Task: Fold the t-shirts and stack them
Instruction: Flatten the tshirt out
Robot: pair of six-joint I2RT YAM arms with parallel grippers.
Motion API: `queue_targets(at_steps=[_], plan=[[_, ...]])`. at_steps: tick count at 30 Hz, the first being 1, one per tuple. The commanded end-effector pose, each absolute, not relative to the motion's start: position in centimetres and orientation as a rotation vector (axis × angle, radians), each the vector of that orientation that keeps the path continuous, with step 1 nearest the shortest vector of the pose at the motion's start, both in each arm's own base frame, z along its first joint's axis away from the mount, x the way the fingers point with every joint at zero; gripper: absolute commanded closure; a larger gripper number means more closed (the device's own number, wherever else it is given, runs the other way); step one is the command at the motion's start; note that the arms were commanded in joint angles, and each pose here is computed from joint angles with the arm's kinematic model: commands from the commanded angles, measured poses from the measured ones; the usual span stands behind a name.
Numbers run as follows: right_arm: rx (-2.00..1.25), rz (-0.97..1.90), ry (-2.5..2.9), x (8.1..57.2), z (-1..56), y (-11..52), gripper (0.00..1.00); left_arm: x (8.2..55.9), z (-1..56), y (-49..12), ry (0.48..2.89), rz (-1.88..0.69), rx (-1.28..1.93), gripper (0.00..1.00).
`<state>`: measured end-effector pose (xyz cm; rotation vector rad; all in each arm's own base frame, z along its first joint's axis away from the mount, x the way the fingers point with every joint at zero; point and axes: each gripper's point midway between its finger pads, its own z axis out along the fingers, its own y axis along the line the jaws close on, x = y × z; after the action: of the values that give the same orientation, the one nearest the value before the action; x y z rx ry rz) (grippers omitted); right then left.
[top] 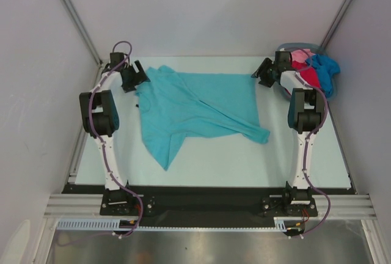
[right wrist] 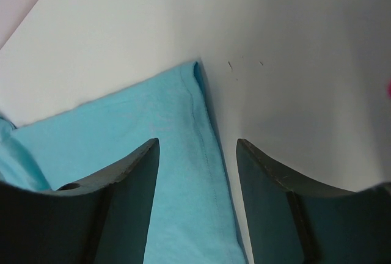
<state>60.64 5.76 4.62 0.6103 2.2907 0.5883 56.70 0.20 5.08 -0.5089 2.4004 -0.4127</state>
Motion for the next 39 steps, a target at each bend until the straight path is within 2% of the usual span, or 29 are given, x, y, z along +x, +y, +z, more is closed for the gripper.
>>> queue_targets(at_steps=[1, 10, 14, 22, 39], plan=[[0.673, 0.546, 2.357, 60.0, 1.9, 5.3, 0.41, 58.0, 7.4, -0.6, 2.353, -0.41, -0.457, 0.09], [0.637, 0.593, 2.392, 60.8, 0.2, 8.5, 0.41, 58.7, 7.3, -4.7, 2.379, -0.422, -0.35, 0.09], [0.634, 0.599, 2.394, 61.0, 0.1, 8.8, 0.42, 58.9, 7.3, -4.5, 2.378, -0.409, -0.345, 0.08], [0.628, 0.596, 2.388, 60.9, 0.4, 8.6, 0.42, 58.2, 7.0, -0.8, 2.378, -0.247, -0.427, 0.08], [0.647, 0.607, 2.374, 60.3, 0.6, 7.9, 0.42, 58.3, 4.7, 4.4, 2.417, -0.137, -0.537, 0.08]])
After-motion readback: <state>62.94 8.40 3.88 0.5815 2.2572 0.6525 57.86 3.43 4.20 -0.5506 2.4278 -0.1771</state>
